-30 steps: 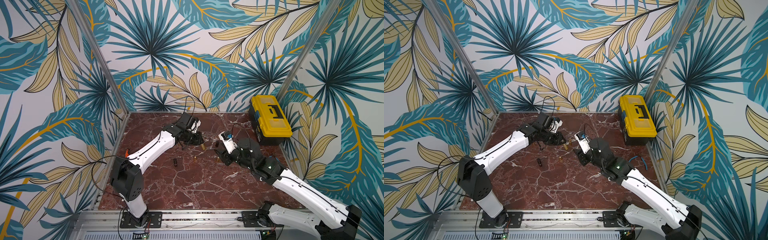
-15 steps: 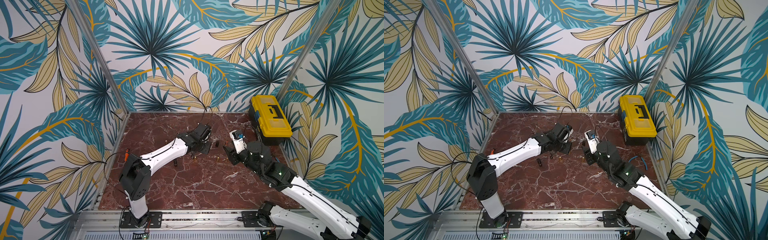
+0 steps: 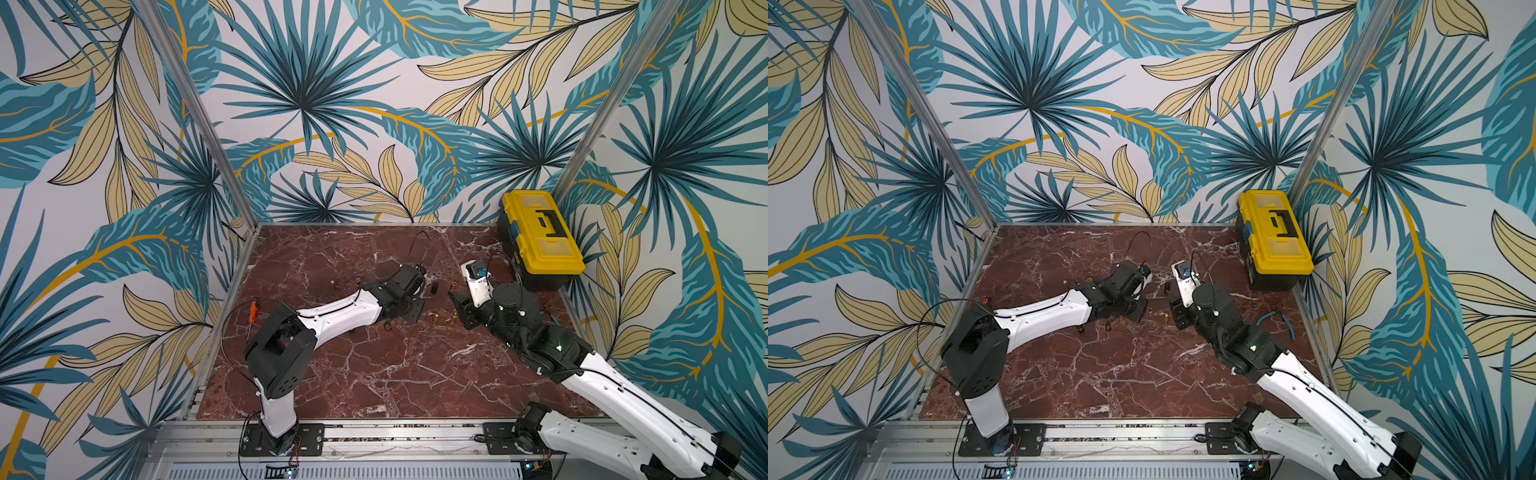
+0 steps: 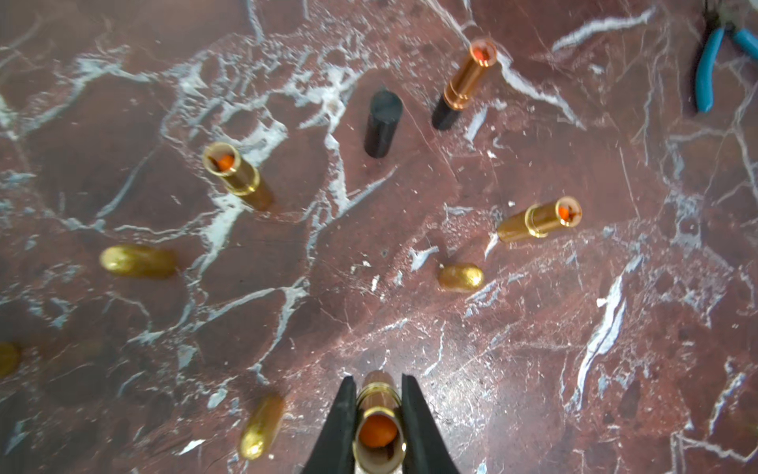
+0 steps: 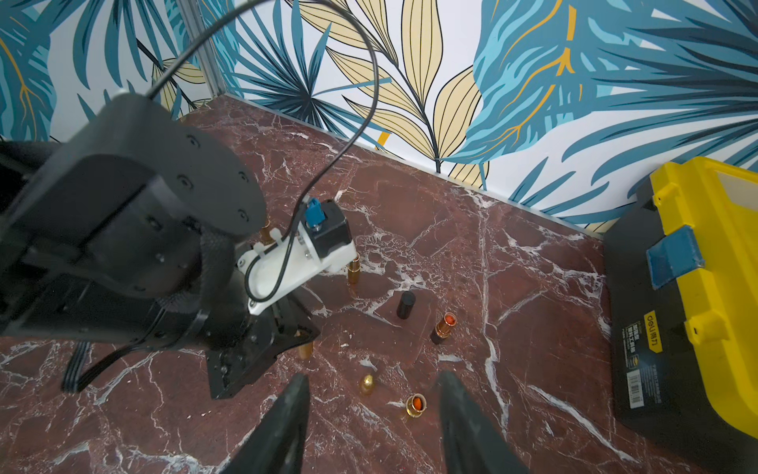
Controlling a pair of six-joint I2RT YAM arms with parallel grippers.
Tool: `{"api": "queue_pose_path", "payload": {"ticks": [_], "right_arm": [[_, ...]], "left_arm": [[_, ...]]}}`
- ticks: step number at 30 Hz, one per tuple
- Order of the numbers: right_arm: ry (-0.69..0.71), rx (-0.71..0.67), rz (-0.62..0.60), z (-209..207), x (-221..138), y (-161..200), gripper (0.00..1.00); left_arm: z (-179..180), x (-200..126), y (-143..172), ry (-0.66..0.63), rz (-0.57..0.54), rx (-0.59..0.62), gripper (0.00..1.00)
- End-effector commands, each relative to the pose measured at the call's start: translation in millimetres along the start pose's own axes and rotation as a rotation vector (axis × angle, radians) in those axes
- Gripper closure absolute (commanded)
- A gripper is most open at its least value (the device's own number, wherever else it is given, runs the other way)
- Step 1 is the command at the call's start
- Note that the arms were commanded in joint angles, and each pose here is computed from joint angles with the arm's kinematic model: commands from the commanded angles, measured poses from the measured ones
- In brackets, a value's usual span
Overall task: Open the lipstick cap
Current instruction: Place the lipstick at the center of the board.
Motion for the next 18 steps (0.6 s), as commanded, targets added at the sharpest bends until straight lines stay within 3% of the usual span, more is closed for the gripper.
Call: {"api": "queue_pose_path", "payload": {"ticks": [1,10,18], "right_arm": [[0.01,-0.001,0.019,1,2,9,0.48],[0.011,-0.002,0.033,2,4,14,0.48],[0.015,-0.004,0.041,2,4,16,0.48]], "left_arm": [[-2,12,4,-0.002,-0.014,0.039,0.89],[11,26,17,-0.078,-0.008,0.058,0.89],[14,38,24,-0.07,-0.007,0.074,0.9]]}}
Point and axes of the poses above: each gripper's point midway between its finger pads, its own x axis out along the fingers, its own z axis along the line the jaws close on, y = z × x, the point moved 2 cm from there along -x, back along the fingers, and after that the axes turned 14 degrees about -x, right-handed, at the moved point
